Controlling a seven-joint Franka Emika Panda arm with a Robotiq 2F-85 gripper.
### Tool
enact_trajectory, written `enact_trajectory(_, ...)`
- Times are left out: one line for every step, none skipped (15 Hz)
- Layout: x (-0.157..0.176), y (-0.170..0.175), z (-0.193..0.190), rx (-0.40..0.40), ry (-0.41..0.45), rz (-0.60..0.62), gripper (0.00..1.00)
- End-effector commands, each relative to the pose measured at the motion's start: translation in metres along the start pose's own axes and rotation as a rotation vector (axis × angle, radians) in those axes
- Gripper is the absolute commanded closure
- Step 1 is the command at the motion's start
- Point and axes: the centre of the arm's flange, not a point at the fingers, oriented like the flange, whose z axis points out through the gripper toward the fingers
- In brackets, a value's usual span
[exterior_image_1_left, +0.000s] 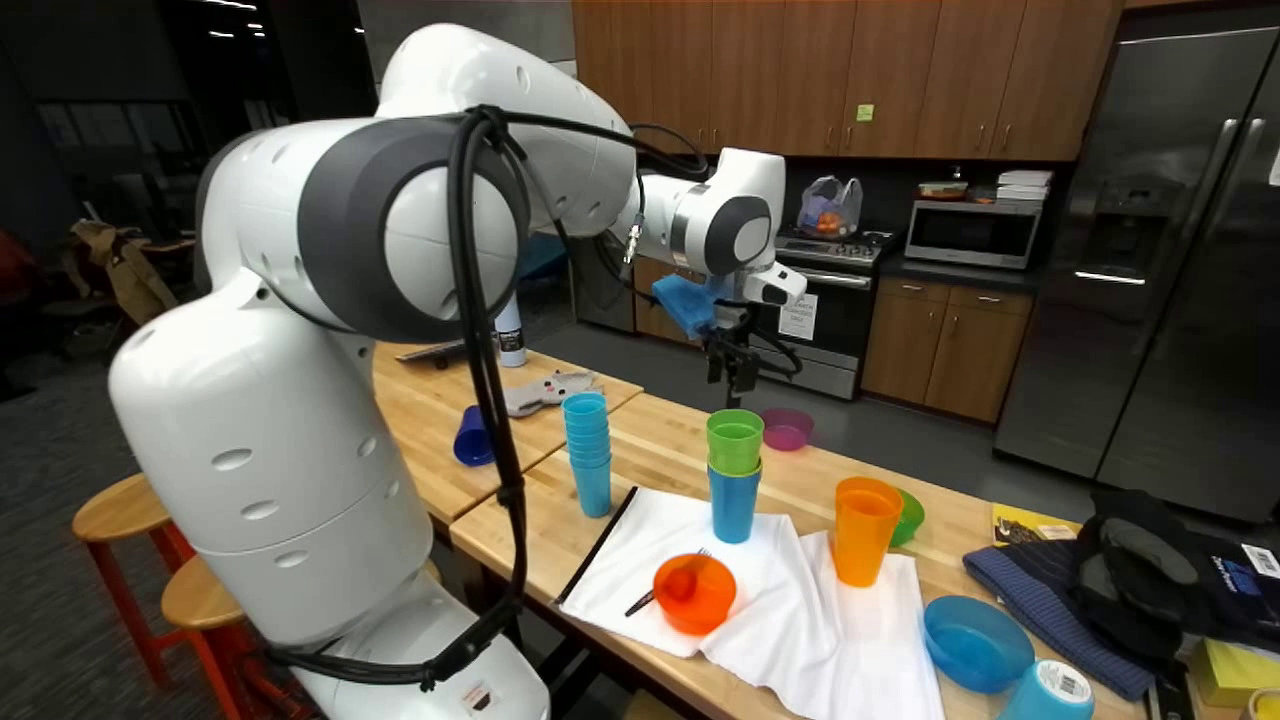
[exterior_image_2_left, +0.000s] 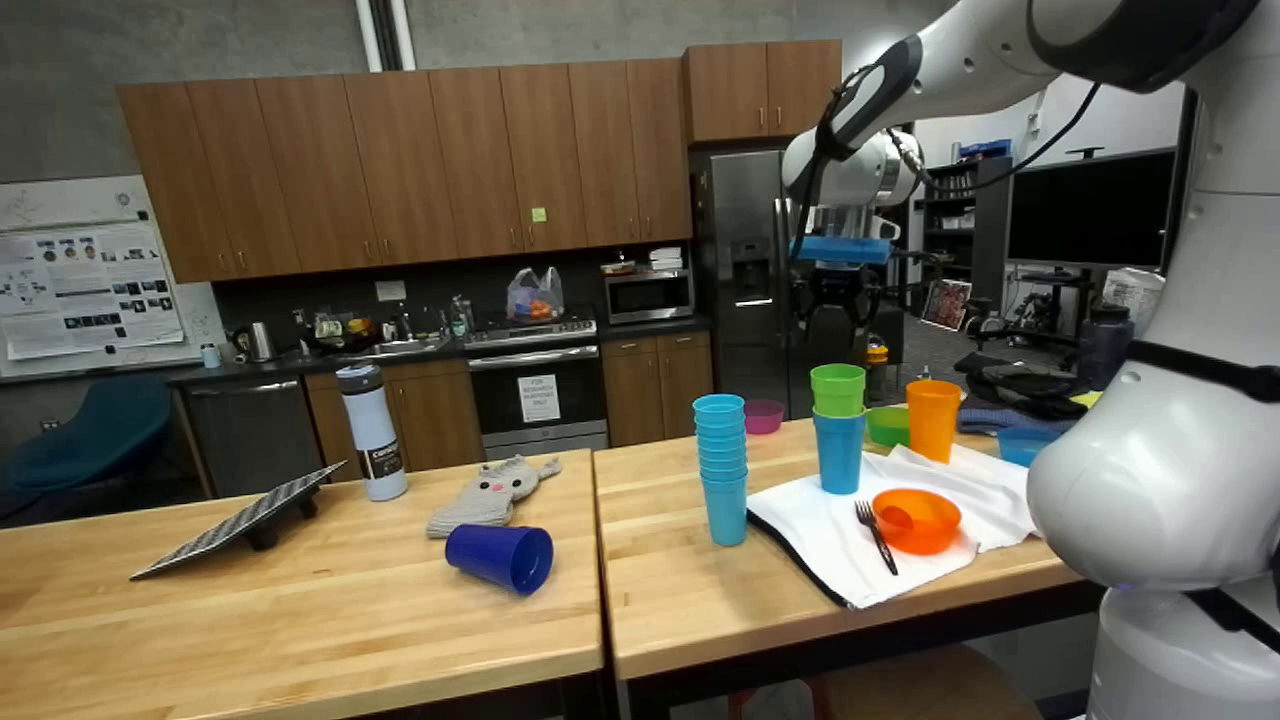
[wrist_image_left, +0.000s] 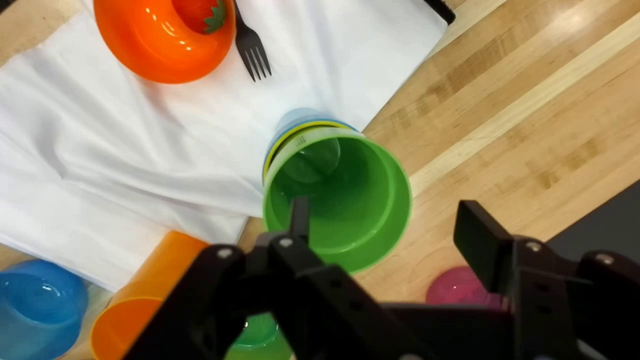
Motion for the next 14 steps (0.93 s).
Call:
enact_trajectory(0.000,0.019,0.006,-0.016,-0.026,0.011,0.00)
enact_trajectory(-0.001,0.023,0.008,-0.024,-0.032,0.014,0.00)
enact_trajectory(-0.001,0.029,0.010,-0.035,-0.033,0.019,0.00)
enact_trajectory(0.000,0.038,0.011,-0.050,-0.030,0.027,0.00)
enact_trajectory(0.003,0.046,0.011,-0.065,-0.027,0.036,0.00)
enact_trajectory(0.004,0.057,0.010,-0.076,-0.022,0.055,0.00)
enact_trajectory(0.008,0.067,0.007,-0.085,-0.017,0.070,0.00)
enact_trajectory(0.013,0.081,0.002,-0.092,-0.007,0.090,0.00)
enact_trajectory(0.014,0.093,-0.003,-0.098,0.000,0.105,0.00)
enact_trajectory(0.016,0.106,-0.009,-0.108,0.022,0.124,0.00)
enact_trajectory(0.018,0.117,-0.016,-0.117,0.037,0.137,0.00)
enact_trajectory(0.020,0.129,-0.020,-0.123,0.054,0.154,0.00)
enact_trajectory(0.020,0.139,-0.024,-0.124,0.060,0.168,0.00)
enact_trajectory(0.022,0.148,-0.027,-0.122,0.060,0.179,0.00)
